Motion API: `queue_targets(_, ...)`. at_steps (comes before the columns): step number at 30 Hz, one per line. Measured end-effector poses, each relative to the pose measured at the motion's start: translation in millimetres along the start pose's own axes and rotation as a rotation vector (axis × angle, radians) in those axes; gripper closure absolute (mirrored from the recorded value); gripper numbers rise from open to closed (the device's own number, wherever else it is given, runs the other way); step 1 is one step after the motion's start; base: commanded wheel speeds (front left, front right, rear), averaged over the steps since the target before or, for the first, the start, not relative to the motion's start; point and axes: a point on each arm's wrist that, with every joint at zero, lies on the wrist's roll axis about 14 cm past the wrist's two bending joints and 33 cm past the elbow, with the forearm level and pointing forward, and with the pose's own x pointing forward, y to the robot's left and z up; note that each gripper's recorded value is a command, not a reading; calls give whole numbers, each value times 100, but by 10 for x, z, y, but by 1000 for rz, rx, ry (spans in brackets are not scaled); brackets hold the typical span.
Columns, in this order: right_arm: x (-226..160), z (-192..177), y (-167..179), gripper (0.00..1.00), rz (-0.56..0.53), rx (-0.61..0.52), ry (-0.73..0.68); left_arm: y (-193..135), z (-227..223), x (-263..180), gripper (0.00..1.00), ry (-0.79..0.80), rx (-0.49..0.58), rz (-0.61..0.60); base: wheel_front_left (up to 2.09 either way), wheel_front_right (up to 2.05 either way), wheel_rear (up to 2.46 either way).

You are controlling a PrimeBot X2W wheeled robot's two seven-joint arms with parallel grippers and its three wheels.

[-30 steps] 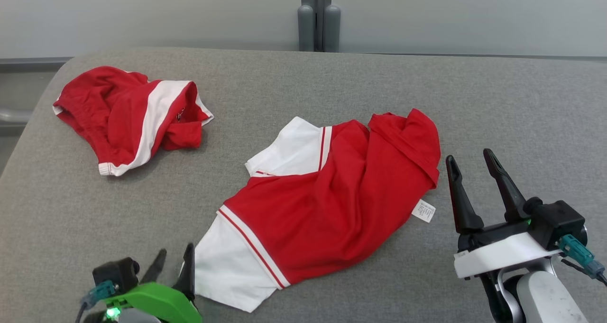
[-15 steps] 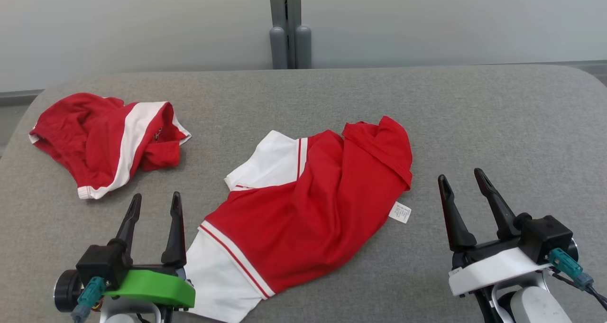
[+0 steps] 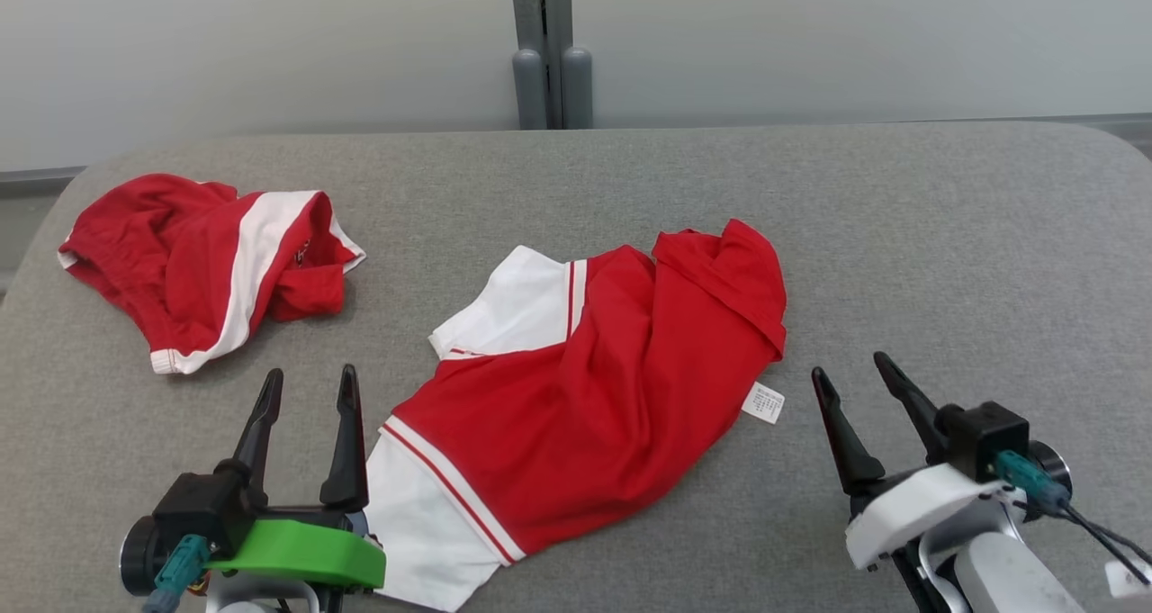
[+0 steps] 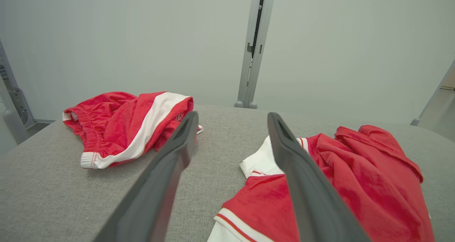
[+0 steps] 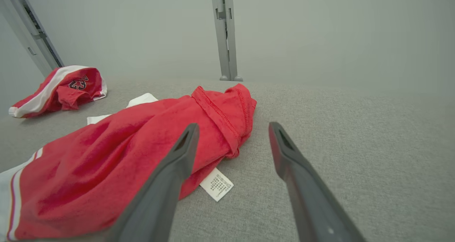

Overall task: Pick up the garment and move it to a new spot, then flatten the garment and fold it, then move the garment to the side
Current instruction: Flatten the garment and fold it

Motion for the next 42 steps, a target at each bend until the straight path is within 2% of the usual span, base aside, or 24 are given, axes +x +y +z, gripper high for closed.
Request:
queue_targets(5,216,-446,-10,0,53,-23,239,61,-24,-2,0,6,-3,18,0,0,0)
queue_targets(9,383,-641,-15,0,87,-43,360,149,-58,-25,0,16,-6,48,0,0,0)
queue_targets(16,595,-914,-49,0,116,-79,497,333,-97,-54,0,31,2,103,0,0,0)
queue_targets(19,711,-936,-21,0,134,-92,487,419,-101,-64,0,34,9,128,0,0,0)
queue_targets(20,757,-935,-8,15,139,-94,479,450,-113,-73,0,38,11,139,0,0,0)
queue_targets(21,786,-935,-2,52,142,-94,471,470,-124,-80,0,42,12,145,0,0,0)
queue_targets(22,805,-952,8,70,145,-94,469,493,-133,-86,0,45,13,152,0,0,0)
queue_targets(23,812,-980,28,100,153,-98,473,510,-142,-89,0,48,12,158,0,0,0)
queue_targets(30,774,-975,113,100,196,-136,462,494,-152,-72,0,48,8,153,0,0,0)
queue_targets(36,721,-698,-74,100,196,-232,426,407,-161,-98,0,46,-9,130,0,0,0)
queue_targets(42,511,-492,-295,100,189,-312,494,261,-204,-84,0,54,-28,89,0,0,0)
